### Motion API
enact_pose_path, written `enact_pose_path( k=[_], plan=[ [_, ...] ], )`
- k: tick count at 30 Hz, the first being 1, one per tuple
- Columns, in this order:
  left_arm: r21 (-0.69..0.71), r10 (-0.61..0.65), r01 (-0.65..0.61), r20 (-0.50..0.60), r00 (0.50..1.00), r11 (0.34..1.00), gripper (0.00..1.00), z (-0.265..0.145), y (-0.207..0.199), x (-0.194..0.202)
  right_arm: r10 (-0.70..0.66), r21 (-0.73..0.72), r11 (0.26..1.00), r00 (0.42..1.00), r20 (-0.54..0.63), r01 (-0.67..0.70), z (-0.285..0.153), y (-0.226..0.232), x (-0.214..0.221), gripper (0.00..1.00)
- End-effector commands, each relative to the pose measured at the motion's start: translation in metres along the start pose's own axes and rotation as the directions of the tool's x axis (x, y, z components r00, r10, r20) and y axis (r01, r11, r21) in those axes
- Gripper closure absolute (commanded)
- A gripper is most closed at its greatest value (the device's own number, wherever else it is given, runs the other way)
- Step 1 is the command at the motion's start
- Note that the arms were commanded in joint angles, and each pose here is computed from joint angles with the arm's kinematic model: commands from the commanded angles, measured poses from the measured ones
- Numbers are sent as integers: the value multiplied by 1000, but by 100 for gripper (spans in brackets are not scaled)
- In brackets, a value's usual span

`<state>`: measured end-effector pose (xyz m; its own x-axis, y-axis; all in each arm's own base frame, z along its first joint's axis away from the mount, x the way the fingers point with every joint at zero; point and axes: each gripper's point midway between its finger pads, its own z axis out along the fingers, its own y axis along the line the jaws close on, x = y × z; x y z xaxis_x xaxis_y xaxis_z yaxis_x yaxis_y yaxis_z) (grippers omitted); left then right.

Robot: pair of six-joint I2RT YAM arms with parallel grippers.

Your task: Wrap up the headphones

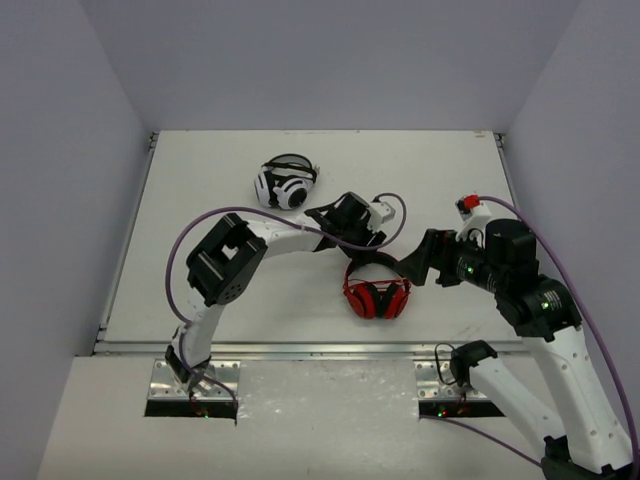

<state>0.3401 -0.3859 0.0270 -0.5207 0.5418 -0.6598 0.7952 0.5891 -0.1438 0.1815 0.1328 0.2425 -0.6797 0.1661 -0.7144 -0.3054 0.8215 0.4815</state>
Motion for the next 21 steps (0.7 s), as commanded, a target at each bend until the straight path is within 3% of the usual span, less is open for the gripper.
enact_pose_path(
  k=[1, 4, 7, 8, 12, 13, 14, 15, 17, 18, 19, 20, 21],
  plan=[
    [-71, -48, 57, 121, 991, 996, 41, -16, 19, -39, -26, 13, 1000, 999, 28, 25, -2, 0, -10, 1],
    [-130, -70, 92, 169, 983, 987, 38, -36, 31, -51, -30, 39, 999, 999, 30, 29, -2, -5, -11, 1],
    [-181, -130, 182, 268, 955, 966, 29, -70, 39, -75, -51, 112, 993, 997, 56, 44, -7, -15, -20, 1],
    [-190, -146, 206, 292, 945, 960, 19, -79, 40, -79, -50, 143, 989, 998, 49, 43, -8, -20, -19, 1],
    [-341, -192, 360, 438, 878, 869, 13, -139, 70, -104, -70, 318, 947, 994, 79, 41, -19, -49, -28, 1],
    [-357, -232, 427, 475, 849, 831, 1, -161, 75, -106, -84, 351, 935, 993, 88, 48, -25, -53, -32, 1],
    [-410, -240, 471, 499, 833, 781, 0, -176, 85, -100, -113, 407, 911, 989, 99, 63, -32, -62, -36, 1],
    [-398, -236, 492, 540, 808, 775, 0, -198, 84, -105, -133, 431, 899, 985, 108, 74, -36, -65, -40, 1],
    [-488, -270, 564, 547, 792, 665, 0, -221, 100, -77, -188, 492, 864, 975, 119, 107, -50, -74, -47, 1],
    [-483, -308, 645, 604, 735, 592, 0, -245, 103, -73, -197, 517, 850, 971, 132, 102, -57, -76, -51, 1],
    [-515, -330, 687, 620, 711, 512, 0, -260, 108, -57, -208, 540, 835, 970, 129, 107, -63, -80, -50, 1],
    [-585, -318, 713, 641, 699, 386, 0, -295, 115, -25, -230, 566, 816, 964, 135, 116, -72, -83, -52, 1],
    [-555, -330, 772, 698, 635, 312, 0, -311, 116, -12, -240, 571, 812, 961, 137, 122, -77, -83, -51, 1]
  ],
)
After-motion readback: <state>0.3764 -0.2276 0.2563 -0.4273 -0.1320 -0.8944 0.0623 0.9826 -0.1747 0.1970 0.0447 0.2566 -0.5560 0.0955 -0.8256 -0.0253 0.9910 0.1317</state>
